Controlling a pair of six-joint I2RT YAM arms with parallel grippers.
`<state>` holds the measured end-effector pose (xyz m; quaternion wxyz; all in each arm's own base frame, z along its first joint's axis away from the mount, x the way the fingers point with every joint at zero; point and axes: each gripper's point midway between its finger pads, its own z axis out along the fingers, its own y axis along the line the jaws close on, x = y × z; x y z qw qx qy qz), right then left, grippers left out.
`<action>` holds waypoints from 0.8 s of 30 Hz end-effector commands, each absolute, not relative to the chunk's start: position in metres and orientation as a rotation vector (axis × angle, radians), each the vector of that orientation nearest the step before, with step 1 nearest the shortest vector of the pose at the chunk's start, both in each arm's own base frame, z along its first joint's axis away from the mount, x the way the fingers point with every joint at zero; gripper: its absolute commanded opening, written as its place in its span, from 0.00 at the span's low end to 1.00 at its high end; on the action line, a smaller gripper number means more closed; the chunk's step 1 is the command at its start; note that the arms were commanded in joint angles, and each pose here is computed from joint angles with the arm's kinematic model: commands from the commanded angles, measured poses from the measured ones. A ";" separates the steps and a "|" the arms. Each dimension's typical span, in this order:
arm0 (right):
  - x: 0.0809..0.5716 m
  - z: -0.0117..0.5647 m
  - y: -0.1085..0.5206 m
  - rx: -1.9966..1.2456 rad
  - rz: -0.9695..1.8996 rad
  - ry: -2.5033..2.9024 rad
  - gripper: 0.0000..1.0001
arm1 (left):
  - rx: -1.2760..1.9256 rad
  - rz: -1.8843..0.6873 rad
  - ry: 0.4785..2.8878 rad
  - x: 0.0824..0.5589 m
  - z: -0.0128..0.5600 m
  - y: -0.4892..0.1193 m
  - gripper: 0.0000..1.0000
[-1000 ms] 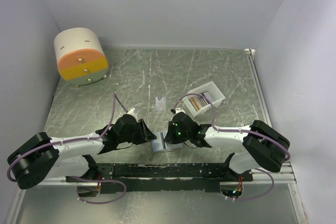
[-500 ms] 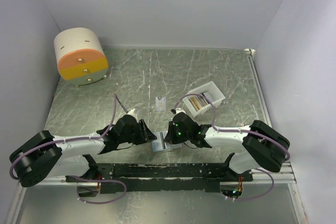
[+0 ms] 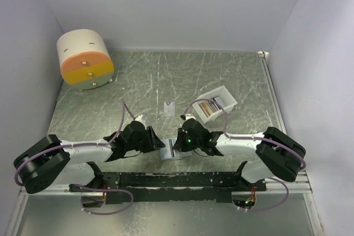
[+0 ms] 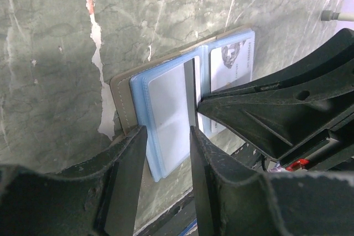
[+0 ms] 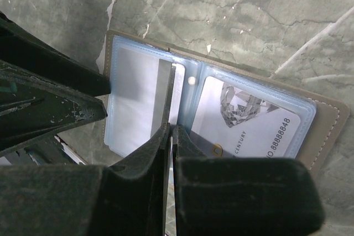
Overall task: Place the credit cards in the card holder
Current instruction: Insert the credit card into the card holder.
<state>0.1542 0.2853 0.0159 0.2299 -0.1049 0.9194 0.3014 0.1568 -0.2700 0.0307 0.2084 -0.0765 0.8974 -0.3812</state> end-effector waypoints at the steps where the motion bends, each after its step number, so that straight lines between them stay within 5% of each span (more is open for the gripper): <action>1: 0.148 0.001 0.270 -0.283 0.761 2.574 0.04 | -0.207 -1.120 2.437 0.164 0.041 -0.277 0.48; 24: 0.148 0.002 0.271 -0.281 0.770 2.564 0.04 | -0.230 -1.036 2.491 0.161 0.031 -0.267 0.47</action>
